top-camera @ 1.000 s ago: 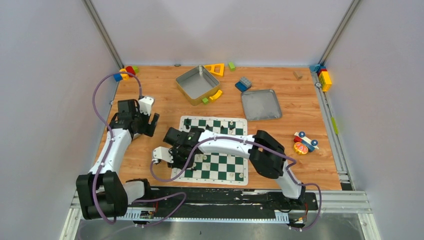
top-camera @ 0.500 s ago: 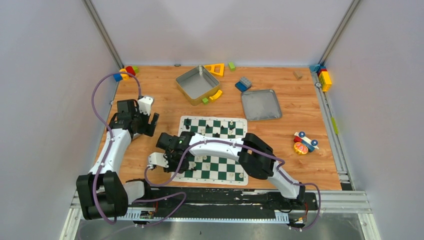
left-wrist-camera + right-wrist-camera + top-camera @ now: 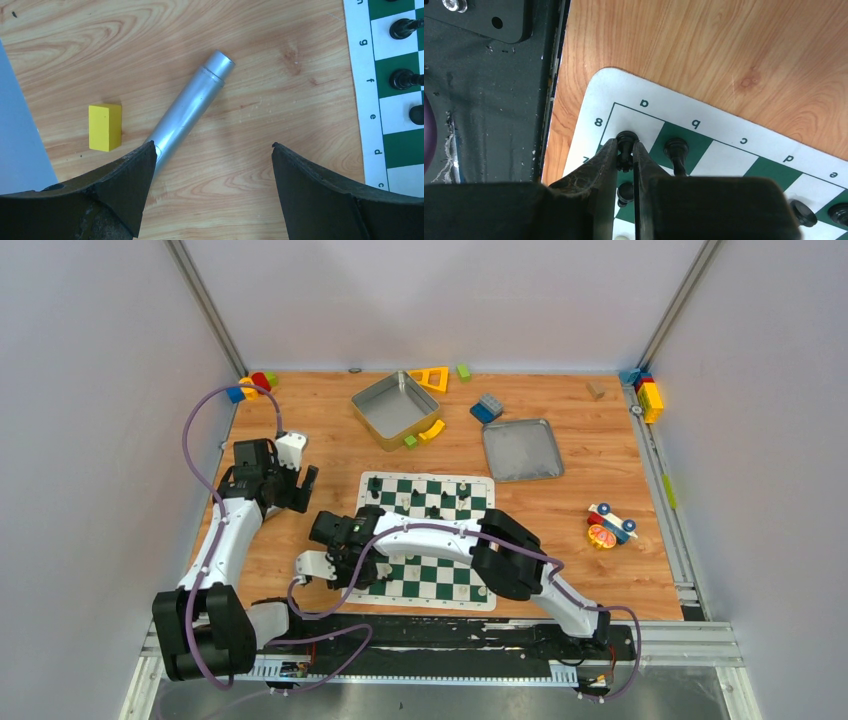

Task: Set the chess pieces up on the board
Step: Place the chess piece on the chessboard.

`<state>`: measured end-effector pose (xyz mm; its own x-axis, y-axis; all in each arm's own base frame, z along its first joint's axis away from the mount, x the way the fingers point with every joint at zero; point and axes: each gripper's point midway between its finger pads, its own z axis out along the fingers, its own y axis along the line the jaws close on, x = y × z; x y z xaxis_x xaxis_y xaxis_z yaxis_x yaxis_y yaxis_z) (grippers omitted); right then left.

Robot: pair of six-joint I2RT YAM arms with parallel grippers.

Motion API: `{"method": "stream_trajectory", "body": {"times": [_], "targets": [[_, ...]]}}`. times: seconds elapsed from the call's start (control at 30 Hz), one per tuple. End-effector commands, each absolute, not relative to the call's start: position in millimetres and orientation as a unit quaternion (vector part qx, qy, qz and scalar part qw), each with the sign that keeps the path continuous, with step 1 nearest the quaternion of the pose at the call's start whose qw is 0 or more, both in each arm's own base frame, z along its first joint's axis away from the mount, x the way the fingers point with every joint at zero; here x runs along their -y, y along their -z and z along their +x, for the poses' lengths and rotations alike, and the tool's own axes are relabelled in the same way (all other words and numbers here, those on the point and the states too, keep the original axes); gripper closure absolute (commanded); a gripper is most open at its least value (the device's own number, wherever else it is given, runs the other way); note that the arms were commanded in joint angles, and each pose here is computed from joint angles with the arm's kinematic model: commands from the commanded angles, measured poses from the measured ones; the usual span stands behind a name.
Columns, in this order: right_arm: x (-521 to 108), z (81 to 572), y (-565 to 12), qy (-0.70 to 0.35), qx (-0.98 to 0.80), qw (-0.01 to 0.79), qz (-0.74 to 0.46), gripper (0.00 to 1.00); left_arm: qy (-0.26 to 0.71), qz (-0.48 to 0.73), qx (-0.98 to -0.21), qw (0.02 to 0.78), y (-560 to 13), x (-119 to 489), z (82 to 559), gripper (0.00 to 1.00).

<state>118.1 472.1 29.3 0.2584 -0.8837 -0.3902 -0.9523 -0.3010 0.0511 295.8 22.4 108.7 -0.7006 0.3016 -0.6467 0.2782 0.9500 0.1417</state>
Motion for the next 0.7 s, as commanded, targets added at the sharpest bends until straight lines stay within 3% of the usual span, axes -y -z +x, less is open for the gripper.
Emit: {"method": "stream_trajectory", "body": {"times": [0.0,0.43,0.67], "targets": [[-487,120,-39,-0.18,-0.57,0.119,-0.793,0.99,-0.018,0.15,-0.91,0.385,-125,-24,305,0.07],[-490,117,-30,-0.177,-0.57,0.112,-0.795,0.91,-0.021,0.151,-0.91,0.386,-125,-24,305,0.07],[-490,121,-37,-0.171,-0.573,0.123,-0.792,0.68,-0.02,0.152,-0.91,0.386,-125,-24,305,0.07]]}}
